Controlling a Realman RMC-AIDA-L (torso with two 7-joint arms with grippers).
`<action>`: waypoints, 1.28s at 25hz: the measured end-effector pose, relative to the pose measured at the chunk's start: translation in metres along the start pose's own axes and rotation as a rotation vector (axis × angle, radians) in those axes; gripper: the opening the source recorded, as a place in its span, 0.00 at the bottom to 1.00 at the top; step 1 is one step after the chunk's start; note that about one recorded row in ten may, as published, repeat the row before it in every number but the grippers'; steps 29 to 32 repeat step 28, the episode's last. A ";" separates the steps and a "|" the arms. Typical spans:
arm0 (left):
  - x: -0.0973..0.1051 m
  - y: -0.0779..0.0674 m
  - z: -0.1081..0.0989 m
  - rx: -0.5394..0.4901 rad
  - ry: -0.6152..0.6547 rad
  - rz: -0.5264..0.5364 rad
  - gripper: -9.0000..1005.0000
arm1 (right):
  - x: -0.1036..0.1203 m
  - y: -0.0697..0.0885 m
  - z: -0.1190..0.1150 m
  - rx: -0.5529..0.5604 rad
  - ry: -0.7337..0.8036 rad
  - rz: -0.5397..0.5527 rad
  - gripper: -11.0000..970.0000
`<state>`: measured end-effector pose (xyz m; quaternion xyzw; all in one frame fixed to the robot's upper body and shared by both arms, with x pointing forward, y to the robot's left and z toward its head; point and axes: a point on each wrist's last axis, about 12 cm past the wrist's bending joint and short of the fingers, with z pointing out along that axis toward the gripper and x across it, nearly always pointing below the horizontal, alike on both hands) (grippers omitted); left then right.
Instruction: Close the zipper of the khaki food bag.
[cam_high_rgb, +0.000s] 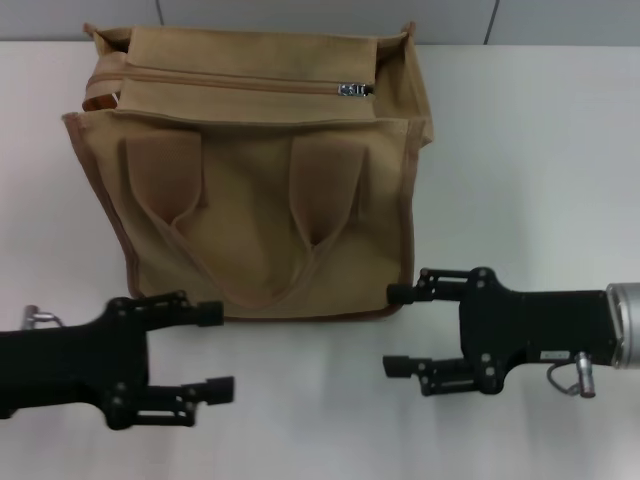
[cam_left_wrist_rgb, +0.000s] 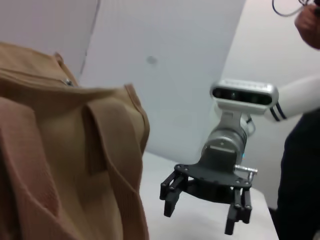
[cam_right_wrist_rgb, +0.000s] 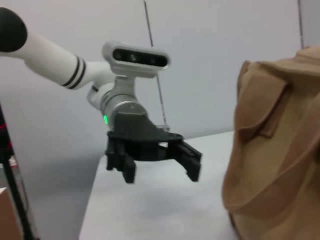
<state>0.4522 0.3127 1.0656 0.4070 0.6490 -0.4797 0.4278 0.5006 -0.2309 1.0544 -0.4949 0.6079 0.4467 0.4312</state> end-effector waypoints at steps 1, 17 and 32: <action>0.001 0.001 0.004 0.004 0.010 0.012 0.83 | 0.001 0.001 0.003 -0.012 0.005 0.004 0.77; 0.003 0.006 0.010 0.010 0.056 0.064 0.83 | 0.007 0.006 0.013 -0.035 0.005 0.033 0.77; 0.003 0.005 0.008 0.014 0.060 0.061 0.83 | 0.008 0.006 0.014 -0.033 -0.001 0.032 0.77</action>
